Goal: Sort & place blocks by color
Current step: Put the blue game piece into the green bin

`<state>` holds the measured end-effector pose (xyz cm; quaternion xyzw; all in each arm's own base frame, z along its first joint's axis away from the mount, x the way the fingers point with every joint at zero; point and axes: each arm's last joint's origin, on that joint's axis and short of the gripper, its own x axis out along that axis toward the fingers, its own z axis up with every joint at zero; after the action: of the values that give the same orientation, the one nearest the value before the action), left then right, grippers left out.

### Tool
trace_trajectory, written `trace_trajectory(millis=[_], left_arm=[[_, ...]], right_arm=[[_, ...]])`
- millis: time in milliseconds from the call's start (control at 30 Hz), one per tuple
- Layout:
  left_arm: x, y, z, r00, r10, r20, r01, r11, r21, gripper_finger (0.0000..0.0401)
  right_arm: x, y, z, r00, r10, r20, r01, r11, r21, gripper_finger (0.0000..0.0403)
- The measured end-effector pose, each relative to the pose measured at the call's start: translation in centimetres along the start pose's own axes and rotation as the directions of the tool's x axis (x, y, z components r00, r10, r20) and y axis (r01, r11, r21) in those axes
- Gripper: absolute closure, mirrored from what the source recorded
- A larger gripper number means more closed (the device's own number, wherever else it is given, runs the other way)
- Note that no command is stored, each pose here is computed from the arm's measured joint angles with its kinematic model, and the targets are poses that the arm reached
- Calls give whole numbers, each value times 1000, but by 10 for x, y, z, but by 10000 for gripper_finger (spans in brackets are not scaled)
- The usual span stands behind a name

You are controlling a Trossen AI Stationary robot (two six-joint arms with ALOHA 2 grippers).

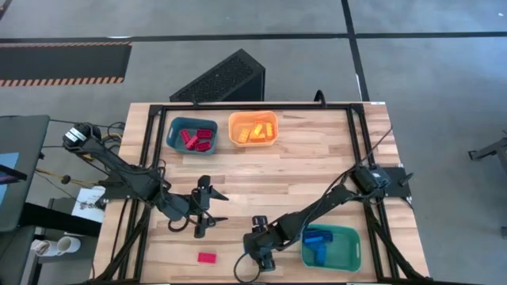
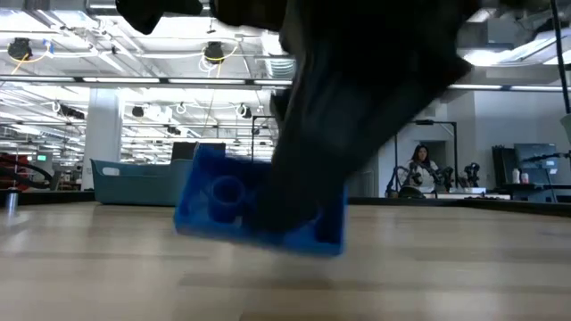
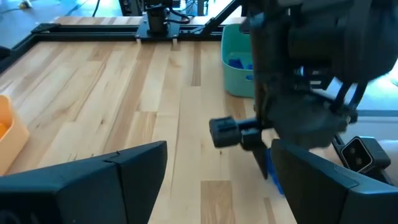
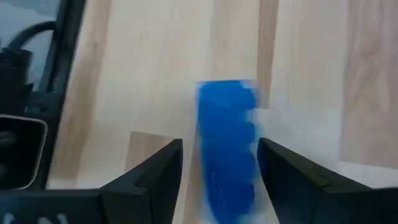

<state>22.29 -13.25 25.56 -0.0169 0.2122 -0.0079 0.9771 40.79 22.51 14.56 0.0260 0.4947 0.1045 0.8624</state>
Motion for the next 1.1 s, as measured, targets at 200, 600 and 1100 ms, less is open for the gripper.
trace_trajectory(millis=[200, 600, 1100], left_arm=[[0, 0, -1, 1000, 2, -6, -2, 1000, 3, 129], [0, 0, -1, 1000, 6, -5, -6, 1000, 3, 129], [0, 0, 1, 1000, 21, 11, -21, 1000, -5, 129]], right_arm=[[12, -6, -9, 996, -68, -59, 71, 996, 50, 173], [-3, -9, -11, 987, -121, -102, 121, 993, -5, 317], [-136, 20, -46, 967, -149, 205, 134, 987, 84, 291]])
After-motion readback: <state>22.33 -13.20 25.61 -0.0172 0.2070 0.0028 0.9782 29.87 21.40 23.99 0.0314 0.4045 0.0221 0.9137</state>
